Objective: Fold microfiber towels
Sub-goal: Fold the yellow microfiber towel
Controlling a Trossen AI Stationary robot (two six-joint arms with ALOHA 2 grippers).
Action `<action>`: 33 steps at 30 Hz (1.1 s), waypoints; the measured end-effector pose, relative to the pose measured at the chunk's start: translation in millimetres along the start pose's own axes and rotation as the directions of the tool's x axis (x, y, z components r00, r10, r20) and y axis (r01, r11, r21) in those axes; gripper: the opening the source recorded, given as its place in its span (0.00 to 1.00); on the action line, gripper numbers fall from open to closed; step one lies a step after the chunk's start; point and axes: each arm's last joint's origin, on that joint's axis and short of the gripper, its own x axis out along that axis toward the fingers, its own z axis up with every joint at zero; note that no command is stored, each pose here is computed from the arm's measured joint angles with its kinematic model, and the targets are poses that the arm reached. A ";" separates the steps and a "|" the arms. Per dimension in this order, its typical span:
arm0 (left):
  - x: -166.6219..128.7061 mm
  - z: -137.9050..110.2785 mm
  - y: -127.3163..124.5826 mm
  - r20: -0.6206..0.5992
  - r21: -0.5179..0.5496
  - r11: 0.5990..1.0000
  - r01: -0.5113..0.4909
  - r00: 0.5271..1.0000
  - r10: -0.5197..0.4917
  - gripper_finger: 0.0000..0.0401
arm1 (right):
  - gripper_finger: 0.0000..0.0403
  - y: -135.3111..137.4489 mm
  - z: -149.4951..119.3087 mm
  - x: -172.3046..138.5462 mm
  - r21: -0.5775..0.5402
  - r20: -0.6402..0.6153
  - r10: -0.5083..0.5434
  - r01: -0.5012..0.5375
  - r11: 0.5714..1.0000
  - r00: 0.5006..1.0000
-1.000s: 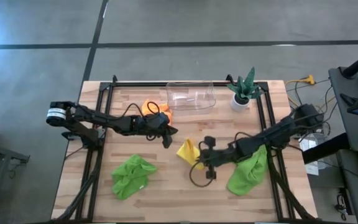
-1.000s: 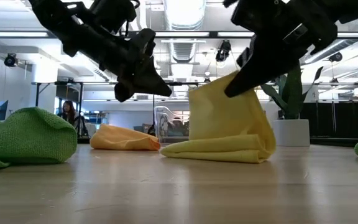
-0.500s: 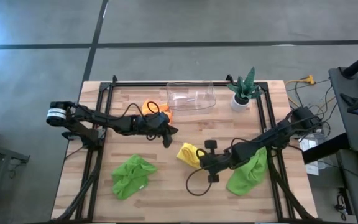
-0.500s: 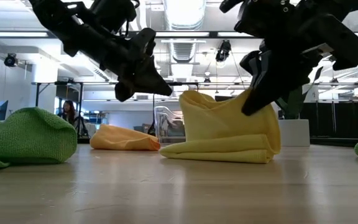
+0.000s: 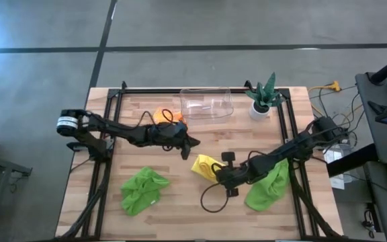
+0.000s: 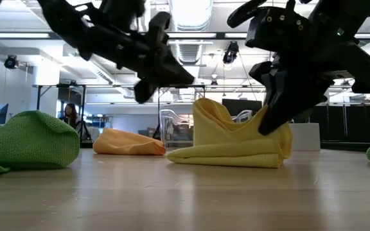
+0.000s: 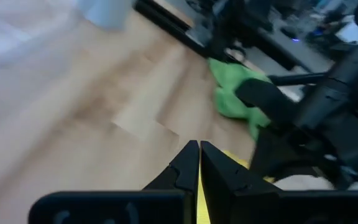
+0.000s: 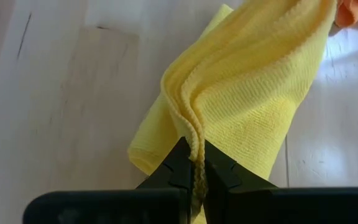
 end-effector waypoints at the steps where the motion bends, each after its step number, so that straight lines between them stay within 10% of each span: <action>1: 6.0 -1.9 0.1 -0.015 -0.029 0.999 0.027 1.000 -0.027 0.00 | 0.02 0.1 0.1 0.4 -0.001 0.002 0.000 0.000 1.000 1.000; 13: 78.1 -20.8 -5.2 -0.248 -0.119 0.950 0.288 0.918 -0.309 0.00 | 0.02 1.8 -1.9 5.9 -0.016 -0.015 -0.003 0.002 1.000 1.000; 33: 74.6 -53.7 6.1 -0.550 -0.034 0.987 0.155 0.822 -0.148 0.00 | 0.05 1.7 -2.4 5.9 0.035 -0.021 -0.003 0.004 0.999 1.000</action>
